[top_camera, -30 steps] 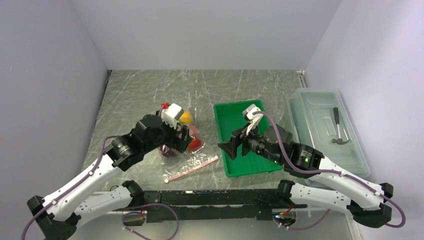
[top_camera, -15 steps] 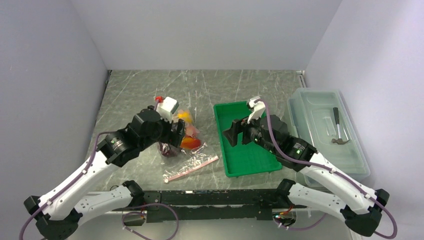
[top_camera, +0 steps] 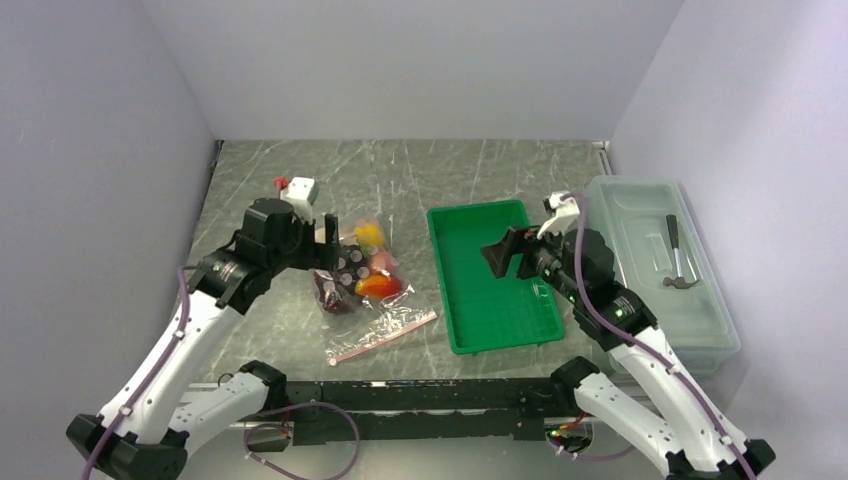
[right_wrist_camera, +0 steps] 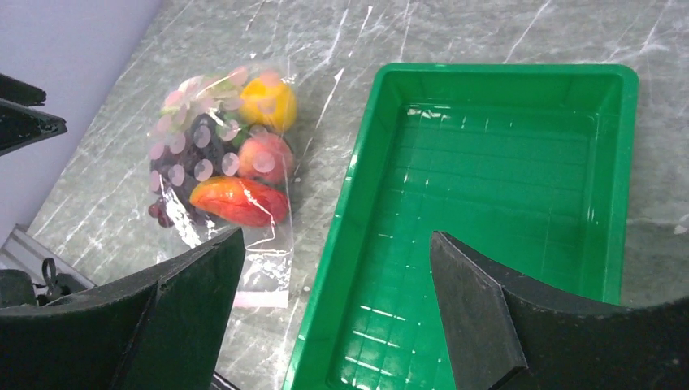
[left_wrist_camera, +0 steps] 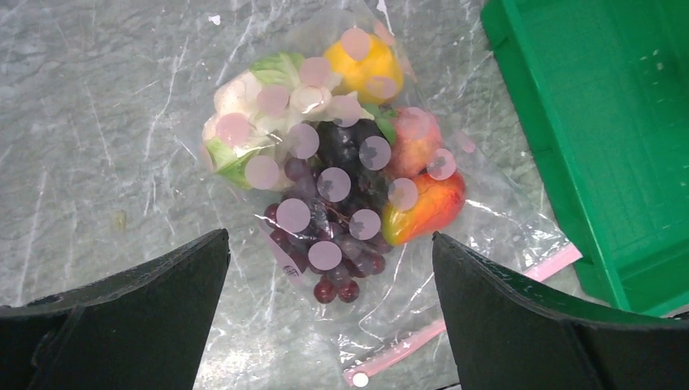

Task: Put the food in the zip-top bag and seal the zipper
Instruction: Reset both arms

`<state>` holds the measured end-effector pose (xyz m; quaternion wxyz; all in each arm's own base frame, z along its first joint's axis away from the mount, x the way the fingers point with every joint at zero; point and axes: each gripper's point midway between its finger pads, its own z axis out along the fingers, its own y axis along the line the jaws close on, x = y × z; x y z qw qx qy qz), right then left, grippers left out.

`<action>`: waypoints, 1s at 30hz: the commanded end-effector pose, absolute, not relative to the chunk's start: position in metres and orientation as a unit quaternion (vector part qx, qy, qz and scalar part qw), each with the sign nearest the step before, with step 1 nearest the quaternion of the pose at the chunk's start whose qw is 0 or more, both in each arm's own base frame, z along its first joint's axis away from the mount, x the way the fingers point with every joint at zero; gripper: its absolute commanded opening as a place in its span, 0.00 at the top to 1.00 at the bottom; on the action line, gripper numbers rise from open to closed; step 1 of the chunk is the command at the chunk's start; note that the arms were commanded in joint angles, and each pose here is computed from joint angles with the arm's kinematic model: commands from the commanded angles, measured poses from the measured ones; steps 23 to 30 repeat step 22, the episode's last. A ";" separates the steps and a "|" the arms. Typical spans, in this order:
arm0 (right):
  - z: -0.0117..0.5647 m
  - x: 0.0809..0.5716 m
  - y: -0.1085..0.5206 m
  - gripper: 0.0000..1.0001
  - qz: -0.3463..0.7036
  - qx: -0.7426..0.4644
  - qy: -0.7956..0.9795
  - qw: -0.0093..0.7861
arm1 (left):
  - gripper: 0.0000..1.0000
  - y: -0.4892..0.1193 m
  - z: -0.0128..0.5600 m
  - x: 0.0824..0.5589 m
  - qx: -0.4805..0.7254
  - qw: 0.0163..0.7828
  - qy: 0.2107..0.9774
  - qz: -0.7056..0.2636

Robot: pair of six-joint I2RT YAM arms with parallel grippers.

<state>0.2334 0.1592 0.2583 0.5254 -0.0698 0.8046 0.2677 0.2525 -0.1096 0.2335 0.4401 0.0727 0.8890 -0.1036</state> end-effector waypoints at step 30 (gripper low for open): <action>0.279 0.208 0.130 0.10 0.277 -0.069 0.715 0.638 | 0.00 -0.097 0.289 0.211 0.095 0.584 0.790 -0.161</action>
